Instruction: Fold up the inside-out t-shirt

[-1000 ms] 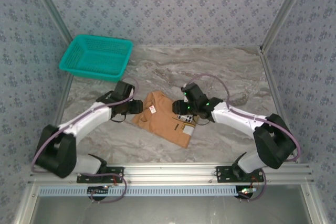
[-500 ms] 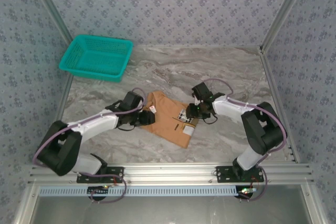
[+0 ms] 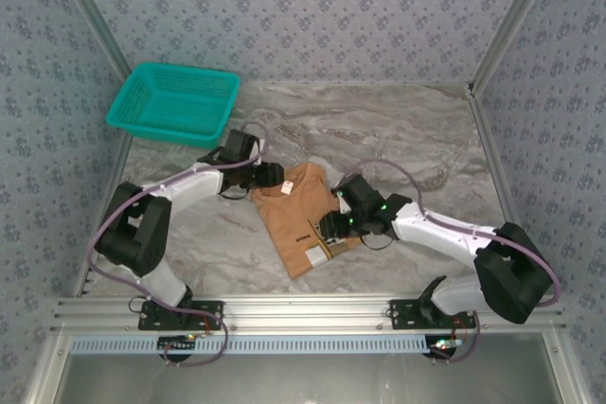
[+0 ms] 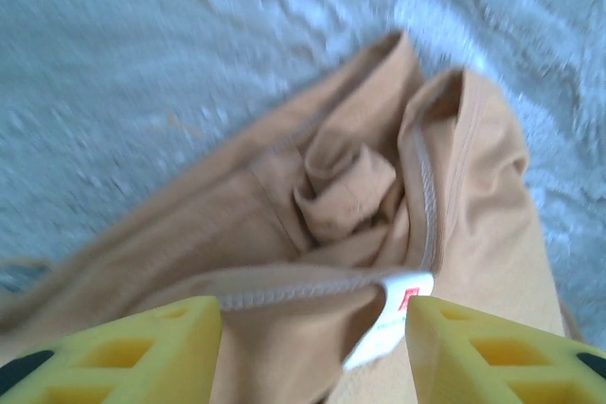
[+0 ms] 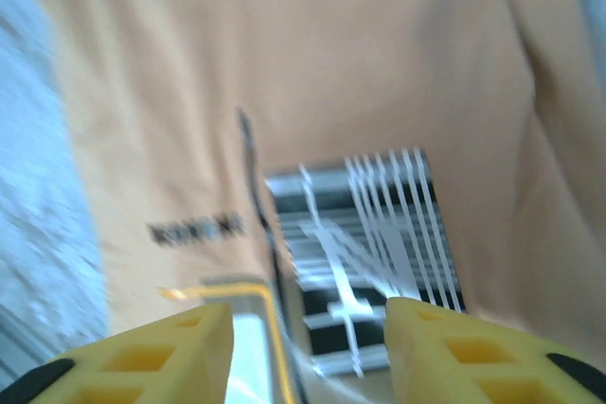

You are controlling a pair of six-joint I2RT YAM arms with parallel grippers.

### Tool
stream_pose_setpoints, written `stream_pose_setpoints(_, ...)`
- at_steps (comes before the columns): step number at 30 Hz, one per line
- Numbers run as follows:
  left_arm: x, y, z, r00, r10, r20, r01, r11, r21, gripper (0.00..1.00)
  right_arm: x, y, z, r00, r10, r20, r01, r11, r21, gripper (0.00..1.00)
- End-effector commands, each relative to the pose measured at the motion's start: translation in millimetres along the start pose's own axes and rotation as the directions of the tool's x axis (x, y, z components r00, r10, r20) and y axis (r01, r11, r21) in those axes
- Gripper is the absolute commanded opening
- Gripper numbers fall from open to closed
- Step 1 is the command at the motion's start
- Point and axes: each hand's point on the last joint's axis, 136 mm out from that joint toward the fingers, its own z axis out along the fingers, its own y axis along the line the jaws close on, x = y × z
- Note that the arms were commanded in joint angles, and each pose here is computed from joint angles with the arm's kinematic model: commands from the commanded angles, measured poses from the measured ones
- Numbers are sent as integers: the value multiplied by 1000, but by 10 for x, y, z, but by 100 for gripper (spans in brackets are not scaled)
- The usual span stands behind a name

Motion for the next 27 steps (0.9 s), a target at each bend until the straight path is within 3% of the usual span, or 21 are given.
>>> stream_pose_setpoints(1,-162,25,-271,995,20,99,-20,1000,7,57,-770,111,-116,975,-77,207,90,995,-54,52)
stream_pose_setpoints(5,-3,323,-339,994,-91,66,93,995,-28,57,-1355,-156,105,973,-61,223,66,998,-13,51)
stream_pose_setpoints(11,105,372,-242,991,-132,-5,132,991,2,52,-1759,-293,497,979,-102,178,109,993,-33,51)
stream_pose_setpoints(27,310,436,5,981,-153,-119,155,988,6,36,-1778,-359,939,986,-135,97,139,990,-35,42)
